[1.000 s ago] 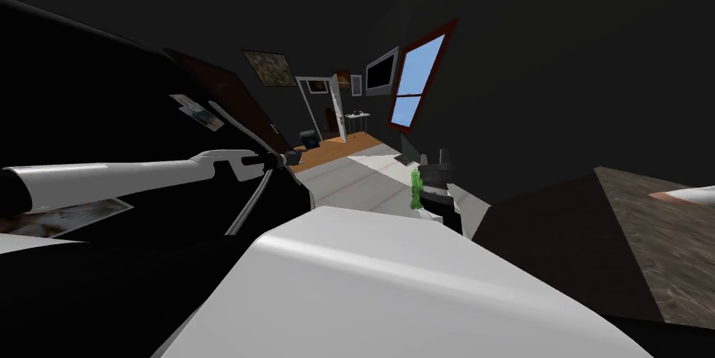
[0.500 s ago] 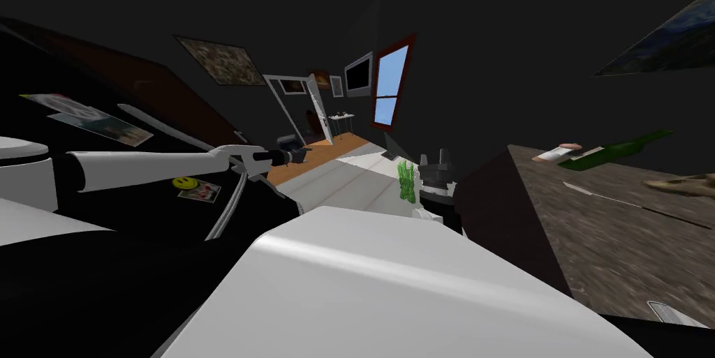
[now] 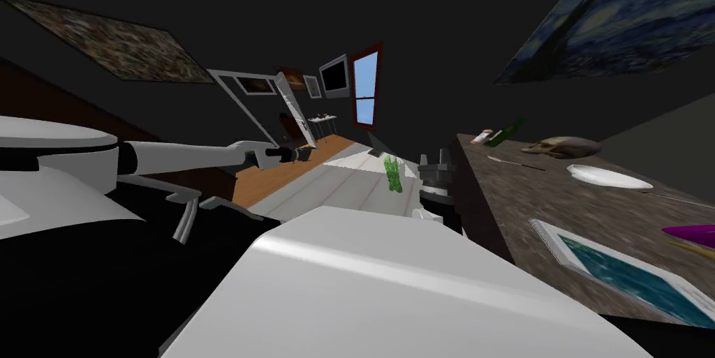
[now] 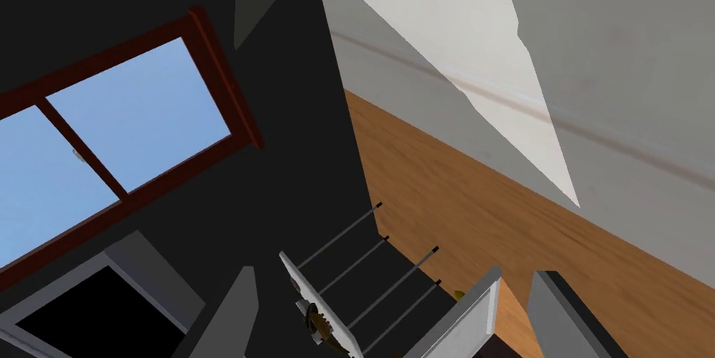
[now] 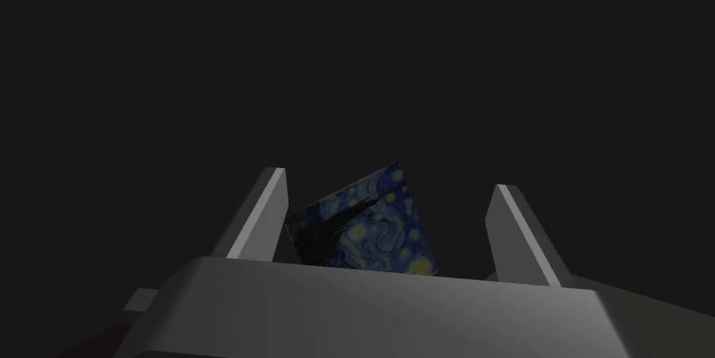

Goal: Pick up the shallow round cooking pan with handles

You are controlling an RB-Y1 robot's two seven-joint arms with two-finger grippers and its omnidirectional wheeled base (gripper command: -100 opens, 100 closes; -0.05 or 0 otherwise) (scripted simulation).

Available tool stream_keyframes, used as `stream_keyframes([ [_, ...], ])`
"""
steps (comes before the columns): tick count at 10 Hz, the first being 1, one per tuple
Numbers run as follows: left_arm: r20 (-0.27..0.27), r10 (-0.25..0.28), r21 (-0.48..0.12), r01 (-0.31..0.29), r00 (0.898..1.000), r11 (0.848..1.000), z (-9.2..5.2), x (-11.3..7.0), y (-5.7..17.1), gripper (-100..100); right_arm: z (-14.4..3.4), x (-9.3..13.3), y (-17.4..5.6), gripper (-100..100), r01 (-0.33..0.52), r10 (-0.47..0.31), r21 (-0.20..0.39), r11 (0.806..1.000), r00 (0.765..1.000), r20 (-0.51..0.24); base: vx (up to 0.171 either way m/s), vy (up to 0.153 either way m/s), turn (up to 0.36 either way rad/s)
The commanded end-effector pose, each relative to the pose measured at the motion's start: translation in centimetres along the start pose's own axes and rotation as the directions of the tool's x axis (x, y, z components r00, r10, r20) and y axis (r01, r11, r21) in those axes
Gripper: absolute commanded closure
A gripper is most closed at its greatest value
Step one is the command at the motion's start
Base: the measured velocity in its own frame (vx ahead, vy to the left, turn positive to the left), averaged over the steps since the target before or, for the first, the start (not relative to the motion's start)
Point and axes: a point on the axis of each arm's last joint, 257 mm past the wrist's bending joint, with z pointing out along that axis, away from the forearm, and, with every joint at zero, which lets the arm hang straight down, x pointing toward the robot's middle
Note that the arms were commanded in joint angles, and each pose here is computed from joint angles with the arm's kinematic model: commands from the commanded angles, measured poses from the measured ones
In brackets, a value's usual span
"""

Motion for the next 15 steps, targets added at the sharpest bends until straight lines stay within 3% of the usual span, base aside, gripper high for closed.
stream_keyframes([
  [1, -0.019, 0.004, -0.007, -0.004, 1.0, 1.0, 1.3, 1.1, -0.8, -100, 0.0, 0.0, 0.0, 0, 0.0, 0.0, 0.0, 1.0, 1.0, 0.0, -0.037, 0.001, -0.417],
  [3, -0.028, 0.011, -0.007, -0.011, 1.0, 1.0, 1.5, 1.5, -1.0, -100, 0.0, 0.0, 0.0, 0, 0.0, 0.0, 0.0, 1.0, 1.0, 0.0, -0.009, 0.0, -0.393],
  [4, -0.018, -0.017, -0.018, 0.017, 1.0, 1.0, 2.7, 1.4, -1.5, -100, 0.0, 0.0, 0.0, 0, 0.0, 0.0, 0.0, 1.0, 1.0, 0.0, -0.023, -0.009, -0.418],
  [5, -0.043, 0.001, -0.019, -0.001, 0.999, 1.0, 3.5, 2.7, -2.0, -100, 0.0, 0.0, 0.0, 0, 0.0, 0.0, 0.0, 1.0, 1.0, 0.0, -0.031, -0.011, -0.419],
  [7, -0.051, 0.007, -0.019, -0.008, 0.999, 1.0, 3.7, 3.1, -2.2, -100, 0.0, 0.0, 0.0, 0, 0.0, 0.0, 0.0, 1.0, 1.0, 0.0, -0.01, -0.003, -0.414],
  [8, -0.044, -0.022, -0.028, 0.021, 0.999, 0.999, 5.0, 3.2, -2.6, -100, 0.0, 0.0, 0.0, 0, 0.0, 0.0, 0.0, 1.0, 1.0, 0.0, -0.022, -0.009, -0.369],
  [9, -0.067, -0.006, -0.028, 0.004, 0.998, 1.0, 5.6, 4.5, -3.1, -100, 0.0, 0.0, 0.0, 0, 0.0, 0.0, 0.0, 1.0, 1.0, 0.0, -0.029, -0.017, -0.447],
  [11, -0.075, -0.001, -0.028, -0.002, 0.997, 1.0, 5.9, 4.9, -3.2, -100, 0.0, 0.0, 0.0, 0, 0.0, 0.0, 0.0, 1.0, 1.0, 0.0, -0.007, -0.006, -0.367],
  [12, -0.075, -0.027, -0.036, 0.024, 0.997, 0.999, 7.2, 5.6, -3.8, -100, 0.0, 0.0, 0.0, 0, 0.0, 0.0, 0.0, 1.0, 1.0, 0.0, -0.01, -0.023, -0.398],
  [13, -0.1, -0.011, -0.035, 0.007, 0.995, 0.999, 7.9, 7.0, -4.2, -100, 0.0, 0.0, 0.0, 0, 0.0, 0.0, 0.0, 1.0, 1.0, 0.0, -0.019, -0.025, -0.498],
  [14, -0.1, -0.011, -0.035, 0.007, 0.995, 0.999, 7.9, 7.0, -4.2, -100, 0.0, 0.0, 0.0, 0, 0.0, 0.0, 0.0, 1.0, 1.0, 0.0, -0.012, -0.005, -0.635],
  [15, -0.096, -0.041, -0.042, 0.037, 0.995, 0.998, 9.1, 7.5, -4.7, -100, 0.0, 0.0, 0.0, 0, 0.0, 0.0, 0.0, 1.0, 1.0, 0.0, -0.016, -0.032, -0.385],
])
